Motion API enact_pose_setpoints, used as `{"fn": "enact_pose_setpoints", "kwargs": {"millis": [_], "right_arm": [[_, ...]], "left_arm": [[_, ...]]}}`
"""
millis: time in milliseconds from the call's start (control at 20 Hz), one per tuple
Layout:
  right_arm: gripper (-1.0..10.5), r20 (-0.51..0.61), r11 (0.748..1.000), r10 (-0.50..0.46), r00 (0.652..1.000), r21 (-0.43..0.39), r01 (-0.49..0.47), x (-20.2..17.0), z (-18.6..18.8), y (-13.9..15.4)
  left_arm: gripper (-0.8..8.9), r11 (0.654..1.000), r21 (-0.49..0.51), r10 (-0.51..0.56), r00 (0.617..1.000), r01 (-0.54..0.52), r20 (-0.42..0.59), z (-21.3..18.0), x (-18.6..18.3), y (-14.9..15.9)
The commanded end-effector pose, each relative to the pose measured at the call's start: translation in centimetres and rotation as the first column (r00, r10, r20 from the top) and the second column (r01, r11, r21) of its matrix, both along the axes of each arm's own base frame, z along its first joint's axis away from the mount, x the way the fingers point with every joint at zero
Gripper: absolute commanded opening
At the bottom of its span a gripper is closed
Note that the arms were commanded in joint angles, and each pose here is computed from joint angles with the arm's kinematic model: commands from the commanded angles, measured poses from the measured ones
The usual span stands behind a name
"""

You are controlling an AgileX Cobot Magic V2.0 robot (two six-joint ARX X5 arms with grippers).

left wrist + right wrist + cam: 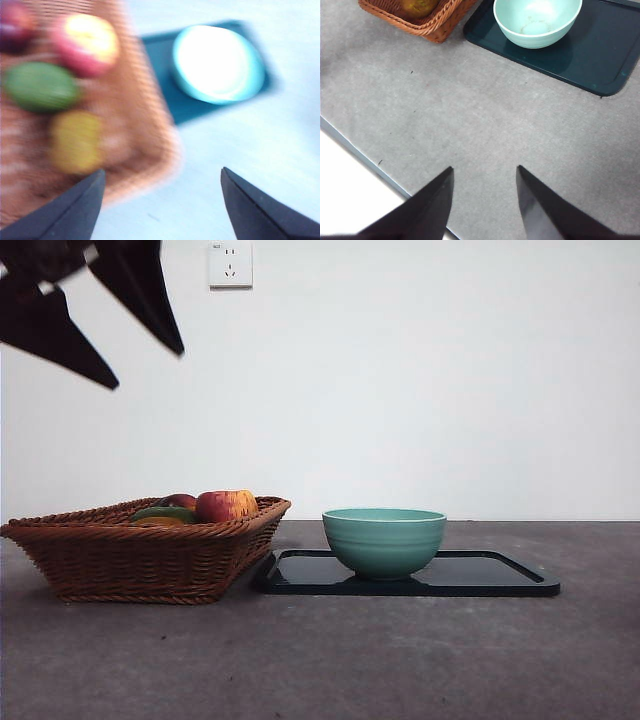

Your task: Pick up the wifruite, put it on the bowl, pick up the plate, put it on desk

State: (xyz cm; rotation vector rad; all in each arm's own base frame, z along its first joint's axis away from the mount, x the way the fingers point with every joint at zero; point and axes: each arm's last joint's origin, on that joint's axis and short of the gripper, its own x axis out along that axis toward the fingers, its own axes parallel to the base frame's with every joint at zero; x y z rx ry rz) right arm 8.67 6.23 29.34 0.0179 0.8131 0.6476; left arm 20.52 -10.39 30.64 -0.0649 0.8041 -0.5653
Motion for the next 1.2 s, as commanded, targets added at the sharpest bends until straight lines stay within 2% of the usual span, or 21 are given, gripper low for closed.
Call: {"fn": "enact_pose_setpoints", "kwargs": {"millis": [50, 300, 400, 800, 950, 1200], "right_arm": [[2.0, 0.015, 1.0, 0.007, 1.0, 0.003, -0.007, 0.1, 0.2, 0.1], [2.0, 0.014, 1.0, 0.007, 1.0, 0.003, -0.007, 0.1, 0.2, 0.1], [2.0, 0.014, 1.0, 0.007, 1.0, 0.003, -0.007, 0.1, 0.2, 0.1], [2.0, 0.01, 1.0, 0.0, 1.0, 0.005, 0.0, 0.1, 0.2, 0.1], [2.0, -0.009, 0.998, -0.055, 0.998, 0.01, 0.055, 0.3, 0.1, 0.1], [2.0, -0.041, 0.991, -0.113, 0.993, 0.064, 0.115, 2.2, 0.8, 1.3]], "left_arm": [[3.75, 0.994, -0.032, -0.1, 0.995, 0.1, 0.022, 1.1, -1.3, 0.2], [3.75, 0.964, -0.067, -0.256, 0.967, 0.255, 0.006, 2.0, -4.3, 1.2], [3.74, 0.958, -0.065, -0.281, 0.96, 0.281, 0.008, 2.2, -4.8, 1.4], [3.74, 0.957, -0.065, -0.283, 0.959, 0.283, 0.012, 2.2, -4.9, 1.5], [3.74, 0.957, -0.065, -0.283, 0.959, 0.283, 0.012, 2.2, -4.9, 1.5], [3.74, 0.957, -0.065, -0.283, 0.959, 0.283, 0.012, 2.2, -4.9, 1.5]]}}
